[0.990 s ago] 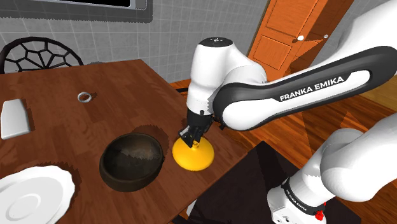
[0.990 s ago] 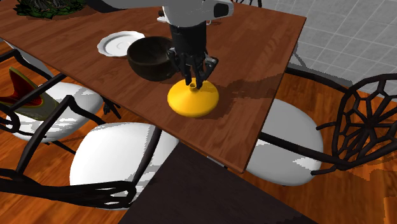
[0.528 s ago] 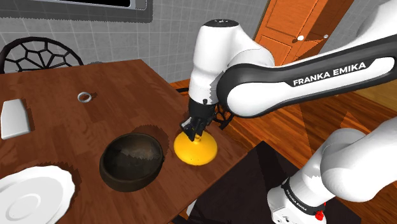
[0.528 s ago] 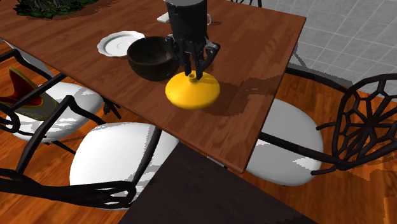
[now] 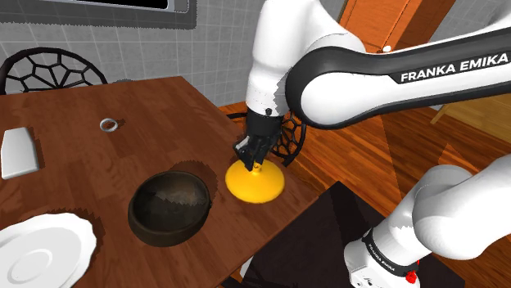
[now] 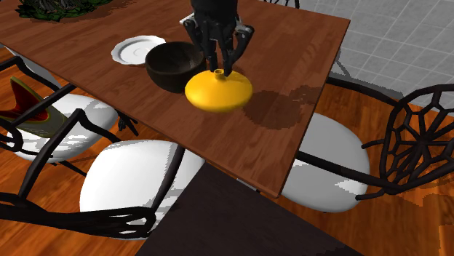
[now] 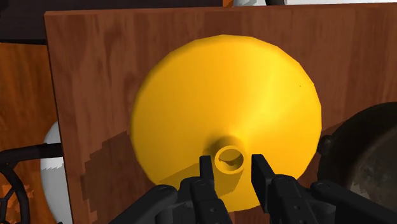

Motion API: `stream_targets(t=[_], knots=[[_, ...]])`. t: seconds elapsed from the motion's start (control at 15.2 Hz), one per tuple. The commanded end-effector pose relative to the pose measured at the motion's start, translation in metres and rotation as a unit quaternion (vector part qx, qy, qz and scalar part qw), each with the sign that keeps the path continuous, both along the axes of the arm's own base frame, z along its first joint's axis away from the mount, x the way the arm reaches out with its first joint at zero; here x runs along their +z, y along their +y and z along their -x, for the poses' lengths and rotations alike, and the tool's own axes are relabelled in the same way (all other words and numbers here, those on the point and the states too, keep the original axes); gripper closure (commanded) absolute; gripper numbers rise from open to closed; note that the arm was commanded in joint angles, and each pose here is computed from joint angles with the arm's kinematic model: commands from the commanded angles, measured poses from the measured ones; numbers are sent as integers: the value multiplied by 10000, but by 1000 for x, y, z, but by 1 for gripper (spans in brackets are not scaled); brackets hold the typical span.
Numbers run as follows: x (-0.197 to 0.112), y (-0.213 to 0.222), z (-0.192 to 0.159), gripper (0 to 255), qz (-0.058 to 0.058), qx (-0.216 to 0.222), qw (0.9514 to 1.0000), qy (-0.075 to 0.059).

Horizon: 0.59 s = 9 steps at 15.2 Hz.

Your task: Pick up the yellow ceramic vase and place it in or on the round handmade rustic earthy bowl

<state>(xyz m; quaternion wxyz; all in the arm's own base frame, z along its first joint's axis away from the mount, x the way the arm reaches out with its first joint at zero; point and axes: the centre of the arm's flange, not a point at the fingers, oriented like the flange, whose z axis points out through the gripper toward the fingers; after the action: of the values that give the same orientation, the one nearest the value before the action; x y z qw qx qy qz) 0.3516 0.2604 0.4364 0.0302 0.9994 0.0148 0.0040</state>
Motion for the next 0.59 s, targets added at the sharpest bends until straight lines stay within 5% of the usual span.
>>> stream_targets(t=[0.0,0.53], knots=[[12,-1,1,255,1,1,10000,1],[55,-1,1,255,1,1,10000,1]])
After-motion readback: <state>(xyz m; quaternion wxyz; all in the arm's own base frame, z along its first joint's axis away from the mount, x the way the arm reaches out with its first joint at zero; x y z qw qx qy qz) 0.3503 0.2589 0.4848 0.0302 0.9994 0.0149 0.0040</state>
